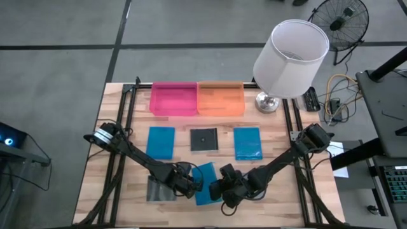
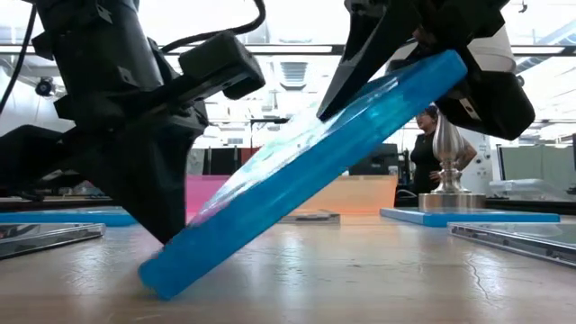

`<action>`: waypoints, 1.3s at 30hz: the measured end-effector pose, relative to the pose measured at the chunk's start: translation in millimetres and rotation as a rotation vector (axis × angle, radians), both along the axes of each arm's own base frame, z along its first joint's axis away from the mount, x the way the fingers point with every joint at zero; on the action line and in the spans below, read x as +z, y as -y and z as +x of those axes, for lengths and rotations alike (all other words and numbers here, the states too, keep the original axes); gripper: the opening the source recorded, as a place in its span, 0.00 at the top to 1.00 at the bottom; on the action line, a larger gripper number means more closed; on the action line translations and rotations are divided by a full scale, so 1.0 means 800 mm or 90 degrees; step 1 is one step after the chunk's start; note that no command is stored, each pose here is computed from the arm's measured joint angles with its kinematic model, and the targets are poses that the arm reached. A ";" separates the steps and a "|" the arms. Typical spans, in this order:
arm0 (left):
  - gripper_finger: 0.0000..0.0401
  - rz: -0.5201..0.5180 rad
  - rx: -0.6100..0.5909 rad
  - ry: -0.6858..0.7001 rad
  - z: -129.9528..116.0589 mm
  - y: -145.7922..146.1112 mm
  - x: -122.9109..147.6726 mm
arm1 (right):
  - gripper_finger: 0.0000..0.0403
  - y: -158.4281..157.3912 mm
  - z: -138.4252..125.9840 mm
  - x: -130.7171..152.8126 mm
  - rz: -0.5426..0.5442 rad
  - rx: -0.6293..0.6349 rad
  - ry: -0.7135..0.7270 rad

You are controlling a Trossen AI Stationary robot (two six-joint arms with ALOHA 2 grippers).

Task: Pick & place jewel cases by type
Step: Put the bottom blue CD case into the orange bin

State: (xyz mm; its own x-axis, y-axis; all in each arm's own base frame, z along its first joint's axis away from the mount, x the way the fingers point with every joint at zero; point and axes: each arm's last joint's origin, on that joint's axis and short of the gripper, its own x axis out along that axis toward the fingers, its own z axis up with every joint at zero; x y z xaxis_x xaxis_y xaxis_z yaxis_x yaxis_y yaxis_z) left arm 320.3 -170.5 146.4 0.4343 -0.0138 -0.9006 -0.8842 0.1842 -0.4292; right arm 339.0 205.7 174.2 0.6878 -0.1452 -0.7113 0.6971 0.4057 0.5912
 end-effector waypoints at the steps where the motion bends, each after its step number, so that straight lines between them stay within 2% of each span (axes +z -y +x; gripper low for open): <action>1: 1.00 0.006 0.002 -0.012 -0.003 -0.002 0.002 | 0.87 0.000 -0.001 0.001 -0.003 0.002 -0.002; 7: 0.94 0.036 -0.027 -0.044 -0.014 -0.008 0.011 | 0.88 0.004 -0.005 0.007 -0.012 0.002 -0.013; 15: 0.77 0.053 -0.087 0.003 -0.015 -0.014 0.037 | 0.88 0.007 -0.008 0.016 -0.023 0.012 -0.013; 20: 0.70 0.079 -0.135 0.038 -0.019 -0.018 0.059 | 0.88 0.011 -0.013 0.025 -0.045 0.023 -0.028; 29: 0.69 0.159 -0.261 0.112 -0.032 -0.026 0.103 | 0.92 0.024 -0.021 0.055 -0.093 0.043 -0.008; 39: 0.69 0.215 -0.339 0.183 -0.054 -0.037 0.152 | 0.92 0.046 -0.036 0.096 -0.136 0.050 0.009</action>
